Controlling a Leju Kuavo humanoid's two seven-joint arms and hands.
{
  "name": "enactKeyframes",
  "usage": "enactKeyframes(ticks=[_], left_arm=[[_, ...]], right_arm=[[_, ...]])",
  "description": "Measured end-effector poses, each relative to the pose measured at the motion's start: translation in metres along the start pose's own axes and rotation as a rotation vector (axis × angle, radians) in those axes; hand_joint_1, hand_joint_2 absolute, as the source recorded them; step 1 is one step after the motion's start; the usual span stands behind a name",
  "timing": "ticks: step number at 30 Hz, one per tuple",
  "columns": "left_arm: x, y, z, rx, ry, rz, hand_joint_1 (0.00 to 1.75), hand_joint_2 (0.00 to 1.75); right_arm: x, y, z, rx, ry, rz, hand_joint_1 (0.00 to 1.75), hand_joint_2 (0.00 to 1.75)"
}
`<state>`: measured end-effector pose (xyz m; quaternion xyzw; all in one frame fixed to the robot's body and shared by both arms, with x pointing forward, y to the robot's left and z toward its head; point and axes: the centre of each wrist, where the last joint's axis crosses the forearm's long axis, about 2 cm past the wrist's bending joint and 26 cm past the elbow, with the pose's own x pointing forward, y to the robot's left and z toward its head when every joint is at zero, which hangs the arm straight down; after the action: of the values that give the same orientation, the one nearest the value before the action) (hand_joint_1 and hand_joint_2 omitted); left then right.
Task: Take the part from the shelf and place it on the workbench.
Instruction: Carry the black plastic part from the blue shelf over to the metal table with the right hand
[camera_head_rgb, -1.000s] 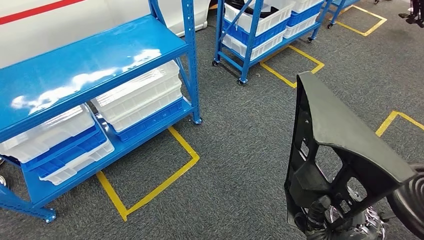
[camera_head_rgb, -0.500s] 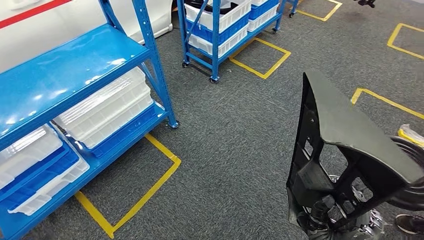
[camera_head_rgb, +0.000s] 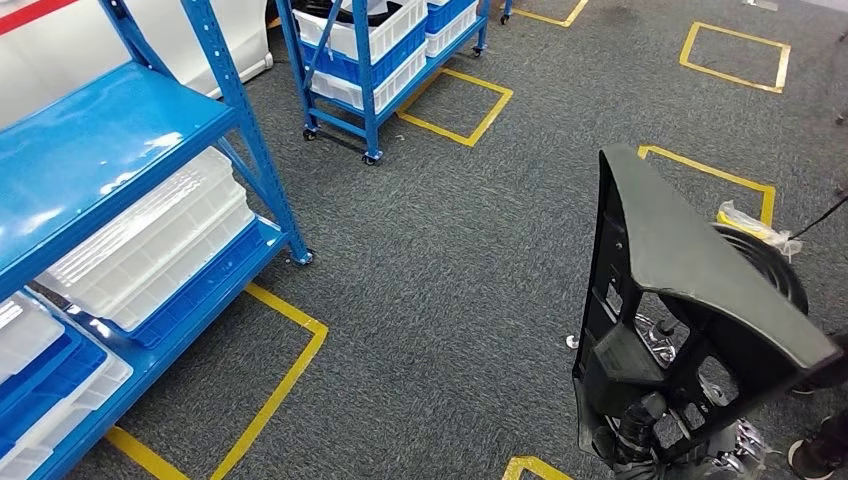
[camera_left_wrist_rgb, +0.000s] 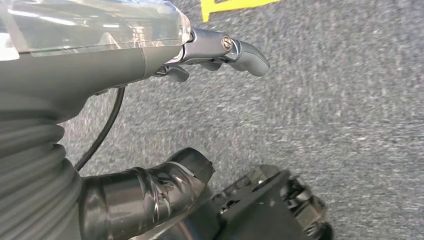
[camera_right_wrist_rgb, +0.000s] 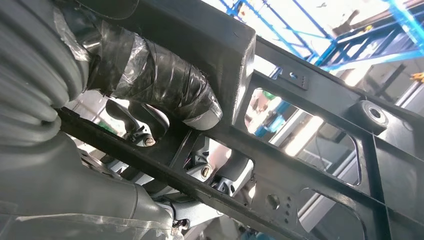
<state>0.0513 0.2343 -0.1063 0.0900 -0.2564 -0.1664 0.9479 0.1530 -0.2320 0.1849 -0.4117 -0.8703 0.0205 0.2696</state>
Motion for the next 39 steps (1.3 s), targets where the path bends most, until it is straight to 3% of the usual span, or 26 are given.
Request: enactKeyframes(ticks=[39], left_arm=[[0.0023,-0.0005,-0.0007,-0.014,-0.015,0.013,0.00,1.75]], right_arm=[[-0.0018,0.0006,-0.0009,0.000,-0.003,0.001,1.75,1.75]])
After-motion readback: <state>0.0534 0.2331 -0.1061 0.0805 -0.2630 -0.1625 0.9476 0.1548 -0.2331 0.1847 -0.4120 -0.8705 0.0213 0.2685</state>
